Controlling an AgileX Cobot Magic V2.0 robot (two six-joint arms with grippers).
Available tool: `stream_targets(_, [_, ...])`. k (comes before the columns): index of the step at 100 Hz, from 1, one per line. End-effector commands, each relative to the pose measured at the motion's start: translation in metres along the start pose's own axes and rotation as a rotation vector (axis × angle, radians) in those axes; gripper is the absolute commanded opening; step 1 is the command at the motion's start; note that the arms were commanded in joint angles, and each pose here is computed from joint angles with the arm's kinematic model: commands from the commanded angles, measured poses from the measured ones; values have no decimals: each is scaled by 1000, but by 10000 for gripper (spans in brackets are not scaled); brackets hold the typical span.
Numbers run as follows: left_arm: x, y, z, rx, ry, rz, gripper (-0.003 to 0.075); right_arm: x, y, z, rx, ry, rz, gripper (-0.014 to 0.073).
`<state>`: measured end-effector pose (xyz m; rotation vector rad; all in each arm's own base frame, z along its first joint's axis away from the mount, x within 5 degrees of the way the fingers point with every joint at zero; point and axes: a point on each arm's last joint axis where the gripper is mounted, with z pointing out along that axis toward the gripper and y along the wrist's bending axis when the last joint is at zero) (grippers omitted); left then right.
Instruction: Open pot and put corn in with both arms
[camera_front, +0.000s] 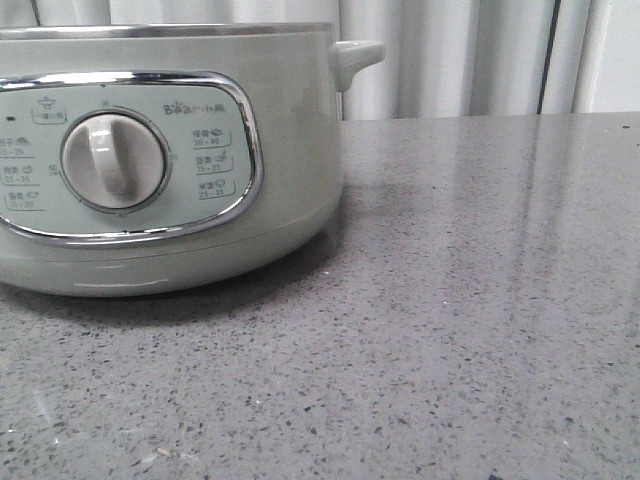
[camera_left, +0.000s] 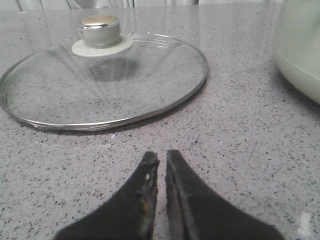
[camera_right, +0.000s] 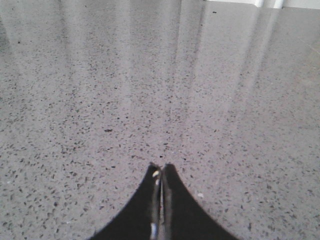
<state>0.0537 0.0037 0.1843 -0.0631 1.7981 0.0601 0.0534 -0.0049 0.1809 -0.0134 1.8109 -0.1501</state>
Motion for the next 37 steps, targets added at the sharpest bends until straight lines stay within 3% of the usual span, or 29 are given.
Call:
stream_targets(1, [0,0,0,-2,-72,-16,-20,4,0,0,7,-18,-5,-64])
stream_targets(37, [0,0,0,-2,-72,-16,-20,4,0,0,8,-22,-5,-64])
